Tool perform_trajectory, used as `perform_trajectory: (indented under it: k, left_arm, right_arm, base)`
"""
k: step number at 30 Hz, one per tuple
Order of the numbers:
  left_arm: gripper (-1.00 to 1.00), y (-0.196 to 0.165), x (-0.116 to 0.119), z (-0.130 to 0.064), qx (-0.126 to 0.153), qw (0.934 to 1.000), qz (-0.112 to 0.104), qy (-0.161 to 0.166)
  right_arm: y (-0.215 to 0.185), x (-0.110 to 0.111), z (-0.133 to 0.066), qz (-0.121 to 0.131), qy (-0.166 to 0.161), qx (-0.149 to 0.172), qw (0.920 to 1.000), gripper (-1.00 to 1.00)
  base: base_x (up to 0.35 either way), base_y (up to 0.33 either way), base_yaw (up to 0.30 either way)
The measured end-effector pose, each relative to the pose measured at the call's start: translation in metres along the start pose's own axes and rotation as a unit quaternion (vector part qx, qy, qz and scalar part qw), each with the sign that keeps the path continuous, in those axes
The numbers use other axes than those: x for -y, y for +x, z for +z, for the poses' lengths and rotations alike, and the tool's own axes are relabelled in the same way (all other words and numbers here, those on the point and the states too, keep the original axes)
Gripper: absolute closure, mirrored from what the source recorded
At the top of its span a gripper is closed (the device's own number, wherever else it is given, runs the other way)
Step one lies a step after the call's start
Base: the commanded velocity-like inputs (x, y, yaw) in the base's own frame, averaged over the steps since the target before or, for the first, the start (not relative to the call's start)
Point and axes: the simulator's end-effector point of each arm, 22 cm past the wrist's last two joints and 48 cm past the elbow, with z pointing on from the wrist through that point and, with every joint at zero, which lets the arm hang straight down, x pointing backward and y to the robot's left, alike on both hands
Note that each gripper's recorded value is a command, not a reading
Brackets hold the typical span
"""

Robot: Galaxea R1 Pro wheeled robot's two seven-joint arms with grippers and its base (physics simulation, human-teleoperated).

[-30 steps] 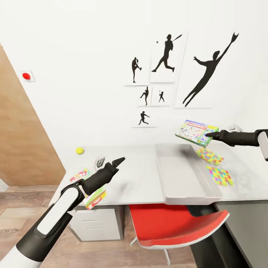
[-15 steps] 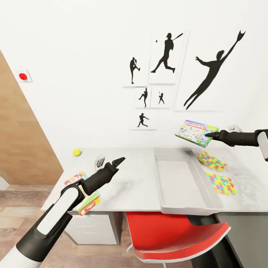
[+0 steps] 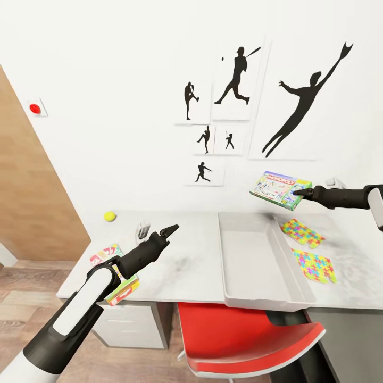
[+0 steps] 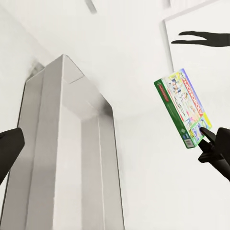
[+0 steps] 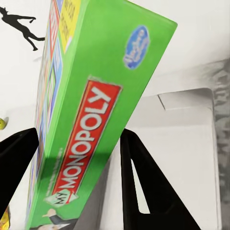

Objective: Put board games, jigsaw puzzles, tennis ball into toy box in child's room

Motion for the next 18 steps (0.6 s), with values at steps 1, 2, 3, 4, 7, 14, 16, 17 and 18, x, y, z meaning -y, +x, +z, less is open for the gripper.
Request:
perform_trajectory:
  k: [1, 2, 3, 4, 7, 14, 16, 17, 18]
  left_arm:
    - [-1.00, 0.000, 0.000, 0.000, 0.000, 1.0000, 0.000, 0.000]
    - [-1.00, 0.000, 0.000, 0.000, 0.000, 1.0000, 0.000, 0.000]
    - [-1.00, 0.000, 0.000, 0.000, 0.000, 1.0000, 0.000, 0.000]
    - [-1.00, 0.000, 0.000, 0.000, 0.000, 1.0000, 0.000, 0.000]
    - [-1.00, 0.000, 0.000, 0.000, 0.000, 1.0000, 0.000, 0.000]
    - [-1.00, 0.000, 0.000, 0.000, 0.000, 1.0000, 0.000, 0.000]
    - [-1.00, 0.000, 0.000, 0.000, 0.000, 1.0000, 0.000, 0.001]
    - [-1.00, 0.000, 0.000, 0.000, 0.000, 1.0000, 0.000, 0.001]
    - [-1.00, 0.000, 0.000, 0.000, 0.000, 1.0000, 0.000, 0.001]
  right_arm:
    - [0.001, 0.000, 0.000, -0.002, 0.000, 0.000, 1.0000, 1.00]
    - [0.002, -0.001, 0.000, -0.004, -0.003, -0.001, 1.0000, 1.00]
    - [0.005, -0.002, 0.000, -0.005, -0.006, -0.002, 1.0000, 1.00]
    - [0.008, -0.004, 0.000, -0.007, -0.010, -0.004, 0.9999, 1.00]
    - [0.015, -0.008, 0.000, -0.013, -0.019, -0.007, 0.9997, 1.00]
    - [0.025, -0.017, -0.002, -0.032, -0.032, -0.010, 0.9989, 1.00]
    - [0.026, -0.017, -0.002, -0.034, -0.033, -0.011, 0.9988, 1.00]
    - [0.027, -0.018, -0.002, -0.035, -0.033, -0.012, 0.9988, 1.00]
    - [0.028, -0.018, -0.002, -0.036, -0.034, -0.012, 0.9987, 1.00]
  base:
    - [0.001, -0.012, 0.006]
    - [0.000, -0.010, 0.005]
    - [0.000, -0.008, 0.004]
    - [0.000, -0.008, 0.004]
    - [0.000, -0.005, 0.002]
    - [0.000, -0.002, 0.001]
    - [0.000, -0.001, 0.000]
    - [0.000, 0.000, 0.000]
    - [0.000, 0.000, 0.000]
